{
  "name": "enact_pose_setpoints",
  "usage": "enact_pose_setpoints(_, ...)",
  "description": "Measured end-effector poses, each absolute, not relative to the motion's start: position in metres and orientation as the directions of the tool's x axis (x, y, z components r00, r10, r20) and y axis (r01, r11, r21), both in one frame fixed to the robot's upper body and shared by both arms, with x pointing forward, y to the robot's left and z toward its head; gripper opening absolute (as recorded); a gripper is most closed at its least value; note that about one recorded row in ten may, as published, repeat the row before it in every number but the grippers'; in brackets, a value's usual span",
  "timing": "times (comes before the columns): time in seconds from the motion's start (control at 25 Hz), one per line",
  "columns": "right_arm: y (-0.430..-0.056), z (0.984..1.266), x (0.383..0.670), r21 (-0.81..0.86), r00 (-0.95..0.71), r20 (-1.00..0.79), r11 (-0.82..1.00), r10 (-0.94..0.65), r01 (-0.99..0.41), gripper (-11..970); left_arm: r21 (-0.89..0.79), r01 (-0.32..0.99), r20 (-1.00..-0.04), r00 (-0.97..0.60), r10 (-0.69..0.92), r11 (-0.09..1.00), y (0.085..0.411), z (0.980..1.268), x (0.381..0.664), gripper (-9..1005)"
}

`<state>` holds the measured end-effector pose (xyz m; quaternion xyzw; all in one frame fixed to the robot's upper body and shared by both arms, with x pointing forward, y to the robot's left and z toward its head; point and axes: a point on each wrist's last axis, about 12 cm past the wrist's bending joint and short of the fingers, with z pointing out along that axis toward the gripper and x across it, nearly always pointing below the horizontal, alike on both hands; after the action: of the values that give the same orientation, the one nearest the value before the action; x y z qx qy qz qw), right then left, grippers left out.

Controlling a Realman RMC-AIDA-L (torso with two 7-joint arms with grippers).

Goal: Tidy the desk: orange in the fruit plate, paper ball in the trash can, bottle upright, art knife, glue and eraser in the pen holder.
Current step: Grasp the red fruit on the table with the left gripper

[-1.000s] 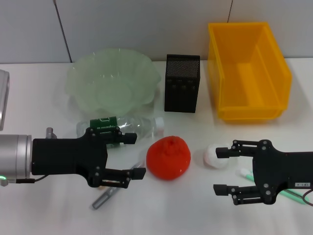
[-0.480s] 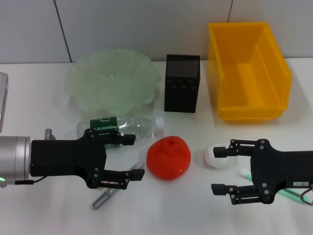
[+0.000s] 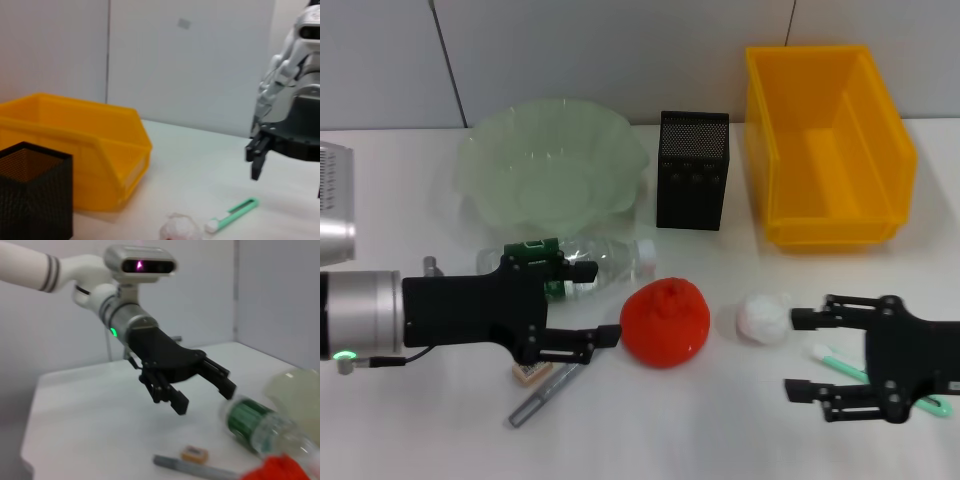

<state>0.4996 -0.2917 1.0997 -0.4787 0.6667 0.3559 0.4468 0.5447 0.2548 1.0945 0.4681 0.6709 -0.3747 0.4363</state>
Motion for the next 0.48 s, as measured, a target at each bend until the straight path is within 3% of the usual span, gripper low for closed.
enact_pose_setpoints(0.48,-0.344,1.091,0.476,0.069,-0.25,-0.919,0.498,-0.306,-0.864,767,-0.086,0.948,-0.926,-0.189,0.327,0.306,0.224,1.069,0.558,813)
